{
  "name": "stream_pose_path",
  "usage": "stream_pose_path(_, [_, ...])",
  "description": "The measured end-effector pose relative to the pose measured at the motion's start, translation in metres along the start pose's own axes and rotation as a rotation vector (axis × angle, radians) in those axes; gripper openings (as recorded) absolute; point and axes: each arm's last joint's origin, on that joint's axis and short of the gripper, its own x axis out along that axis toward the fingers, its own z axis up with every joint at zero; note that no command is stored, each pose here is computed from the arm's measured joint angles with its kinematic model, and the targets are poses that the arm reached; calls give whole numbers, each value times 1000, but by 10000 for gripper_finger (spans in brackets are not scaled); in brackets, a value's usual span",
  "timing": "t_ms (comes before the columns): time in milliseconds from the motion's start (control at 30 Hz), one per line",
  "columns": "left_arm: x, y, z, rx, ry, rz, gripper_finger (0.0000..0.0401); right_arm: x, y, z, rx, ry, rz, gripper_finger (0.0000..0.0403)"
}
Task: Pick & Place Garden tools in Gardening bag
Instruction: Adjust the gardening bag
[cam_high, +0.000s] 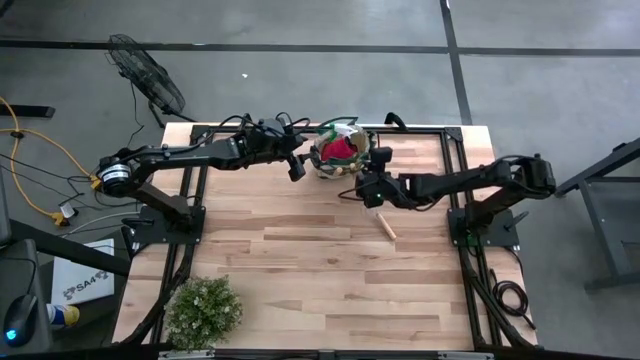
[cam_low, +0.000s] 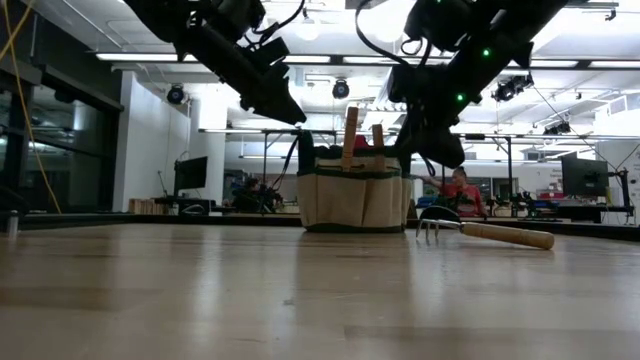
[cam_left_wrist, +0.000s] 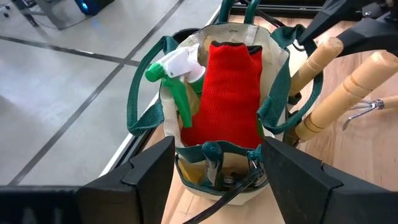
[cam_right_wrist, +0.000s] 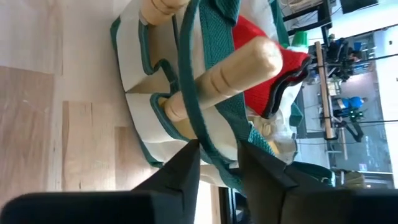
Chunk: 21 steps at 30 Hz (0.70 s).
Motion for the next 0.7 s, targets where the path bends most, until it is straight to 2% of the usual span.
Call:
stream_pose_path(400, [0,0,0,-13,-1,-1,234,-8,5,6,-1,-14,-53,10])
stream_pose_path(700, [0,-1,0,-18,-3,-17,234,-17,-9,12,91,-85,-91,6])
